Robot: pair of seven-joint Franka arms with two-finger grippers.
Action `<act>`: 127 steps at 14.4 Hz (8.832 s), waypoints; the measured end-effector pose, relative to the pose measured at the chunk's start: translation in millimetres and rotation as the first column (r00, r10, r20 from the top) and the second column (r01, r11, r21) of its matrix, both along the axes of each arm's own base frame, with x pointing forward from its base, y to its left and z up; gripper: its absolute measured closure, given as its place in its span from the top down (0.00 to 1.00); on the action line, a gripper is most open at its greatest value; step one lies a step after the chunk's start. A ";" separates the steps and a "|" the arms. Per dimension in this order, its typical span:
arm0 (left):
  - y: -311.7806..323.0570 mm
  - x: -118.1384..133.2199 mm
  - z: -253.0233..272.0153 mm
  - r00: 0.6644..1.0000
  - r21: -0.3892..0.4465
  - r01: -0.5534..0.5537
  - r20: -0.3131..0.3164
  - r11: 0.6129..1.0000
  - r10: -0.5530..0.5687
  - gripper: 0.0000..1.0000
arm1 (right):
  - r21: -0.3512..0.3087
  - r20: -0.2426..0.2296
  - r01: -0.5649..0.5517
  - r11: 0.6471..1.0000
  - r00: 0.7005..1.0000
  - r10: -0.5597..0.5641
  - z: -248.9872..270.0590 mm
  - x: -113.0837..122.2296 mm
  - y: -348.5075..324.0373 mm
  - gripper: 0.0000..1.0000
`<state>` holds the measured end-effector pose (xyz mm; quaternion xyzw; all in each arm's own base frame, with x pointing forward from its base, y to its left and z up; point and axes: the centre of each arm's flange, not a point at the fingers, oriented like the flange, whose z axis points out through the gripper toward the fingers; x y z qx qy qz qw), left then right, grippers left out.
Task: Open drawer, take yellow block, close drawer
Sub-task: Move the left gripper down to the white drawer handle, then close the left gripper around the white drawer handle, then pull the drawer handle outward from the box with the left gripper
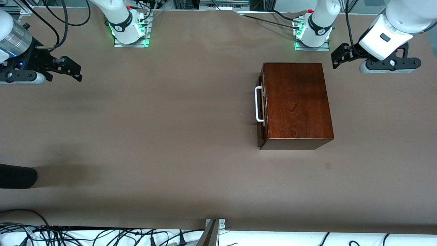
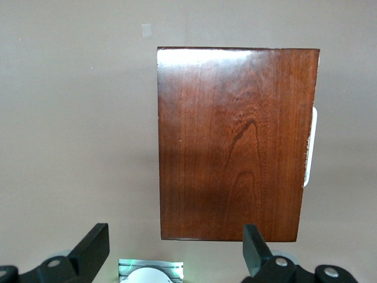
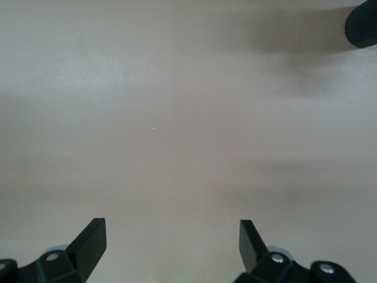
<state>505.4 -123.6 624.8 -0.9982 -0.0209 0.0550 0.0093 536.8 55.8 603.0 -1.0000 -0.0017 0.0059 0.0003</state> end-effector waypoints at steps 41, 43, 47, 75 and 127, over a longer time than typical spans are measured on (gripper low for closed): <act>-315.7 -23.5 -324.4 0.997 0.270 0.037 0.059 0.962 -0.055 1.00 | 0.000 0.003 -0.003 1.000 1.000 0.003 -0.6 0.1 3.9 1.00; -312.8 -20.1 -327.4 0.997 0.271 0.031 0.061 0.962 -0.049 1.00 | 0.000 0.006 -0.004 1.000 1.000 0.004 -0.3 0.4 4.0 1.00; -311.6 -17.8 -331.7 0.997 0.268 0.028 0.062 0.963 -0.046 1.00 | 0.001 0.008 -0.003 1.000 1.000 0.003 -0.5 0.8 4.2 1.00; -340.3 -21.0 -350.4 0.991 0.207 -0.084 0.115 0.975 0.061 1.00 | -0.005 -0.016 0.002 1.000 1.000 -0.002 -18.9 10.3 10.0 1.00; -419.6 -28.0 -343.1 0.981 0.088 -0.155 0.135 0.984 0.142 1.00 | -0.005 -0.013 -0.007 1.000 1.000 0.007 -36.5 11.3 17.5 1.00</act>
